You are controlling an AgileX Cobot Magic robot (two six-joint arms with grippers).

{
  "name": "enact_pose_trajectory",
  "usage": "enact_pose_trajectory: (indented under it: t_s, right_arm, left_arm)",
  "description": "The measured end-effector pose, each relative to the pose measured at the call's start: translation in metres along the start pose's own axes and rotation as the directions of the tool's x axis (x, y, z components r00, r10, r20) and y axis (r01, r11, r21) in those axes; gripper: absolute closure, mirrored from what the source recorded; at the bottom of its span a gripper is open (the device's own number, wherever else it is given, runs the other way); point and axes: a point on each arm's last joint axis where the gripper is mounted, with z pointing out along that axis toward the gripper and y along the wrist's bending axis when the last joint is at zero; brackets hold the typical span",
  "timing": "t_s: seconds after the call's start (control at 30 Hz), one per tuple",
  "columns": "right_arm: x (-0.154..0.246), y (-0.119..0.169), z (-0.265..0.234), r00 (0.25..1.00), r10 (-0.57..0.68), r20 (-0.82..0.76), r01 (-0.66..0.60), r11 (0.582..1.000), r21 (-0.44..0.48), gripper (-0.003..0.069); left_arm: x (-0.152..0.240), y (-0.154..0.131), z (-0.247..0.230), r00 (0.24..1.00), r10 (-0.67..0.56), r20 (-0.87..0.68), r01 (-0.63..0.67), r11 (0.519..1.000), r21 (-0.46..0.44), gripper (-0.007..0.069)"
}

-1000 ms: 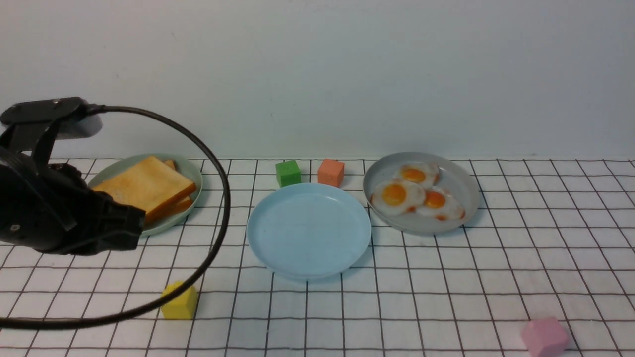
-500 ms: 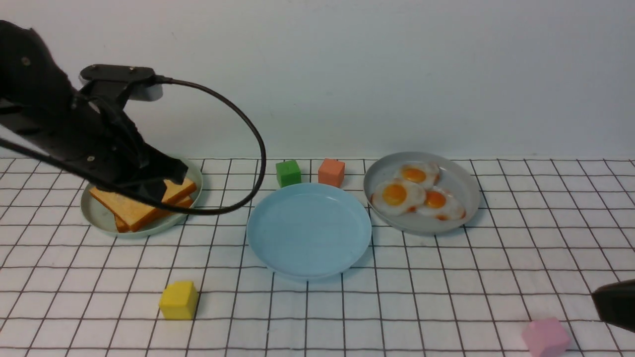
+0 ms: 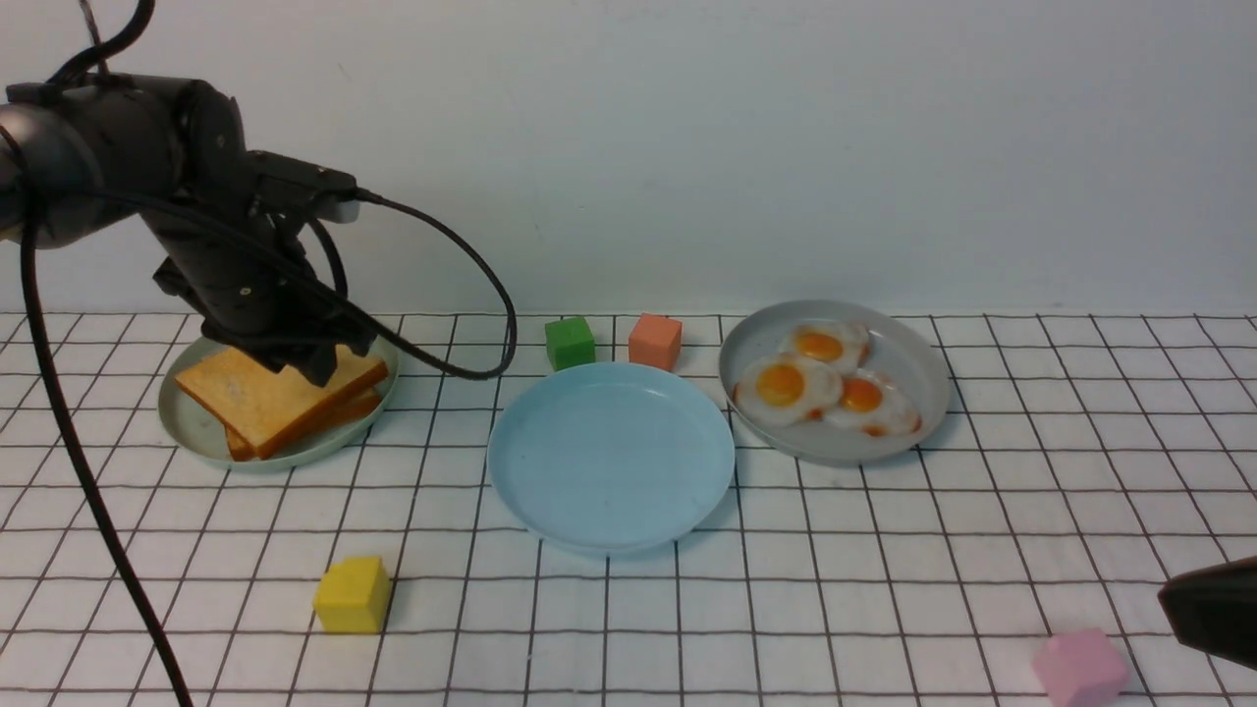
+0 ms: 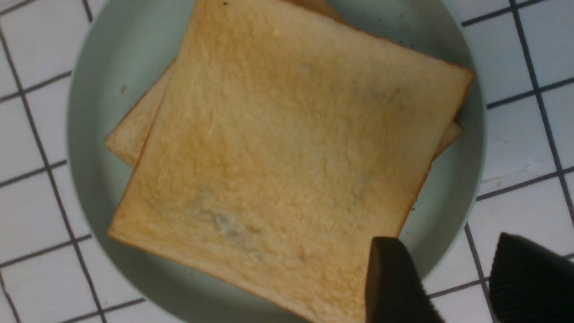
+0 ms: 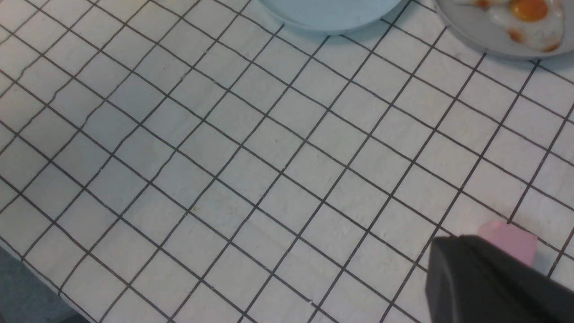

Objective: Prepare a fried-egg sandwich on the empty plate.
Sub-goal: Use the left arm to grab a slice of bread

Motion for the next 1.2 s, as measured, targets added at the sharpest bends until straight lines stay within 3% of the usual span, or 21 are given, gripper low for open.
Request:
enact_pose_trajectory:
  t_s: [0.07,0.23,0.6,0.7,0.93,1.17,1.2]
  right_arm:
    - [0.0,0.0,0.0,1.0,0.0,0.003,0.0,1.0,0.001,0.0657]
    - [0.0,0.0,0.0,1.0,0.001,0.004,-0.001,1.0,-0.001,0.0655]
    - [0.0,0.0,0.0,1.0,0.004,0.004,-0.004,1.0,-0.004,0.065]
    - [0.0,0.002,0.0,1.0,0.012,0.003,-0.012,1.0,-0.017,0.0649]
    - [0.002,0.003,0.0,1.0,0.021,-0.018,-0.021,0.999,-0.035,0.0645]
    - [0.003,0.004,-0.004,1.0,0.018,-0.004,-0.018,0.999,-0.033,0.0645]
    - [0.004,0.004,-0.009,1.0,0.012,0.016,-0.012,1.0,-0.027,0.0645]
  left_arm:
    - [0.0,0.0,0.006,0.999,0.037,-0.005,-0.037,0.999,0.003,0.0238]
    - [-0.001,0.0,0.022,0.997,0.078,0.004,-0.078,0.997,-0.002,0.0211]
    - [0.003,0.002,0.053,0.991,0.13,-0.023,-0.13,0.991,-0.037,0.0248]
    - [0.003,0.002,0.054,0.991,0.133,-0.027,-0.134,0.99,-0.039,0.0297]
    - [0.001,-0.004,0.051,0.986,0.161,-0.037,-0.162,0.986,-0.045,0.0608]
    - [-0.007,-0.012,0.012,0.987,0.162,0.014,-0.161,0.985,-0.058,0.0613]
    - [-0.013,-0.018,-0.012,0.986,0.156,0.064,-0.152,0.986,-0.066,0.0613]
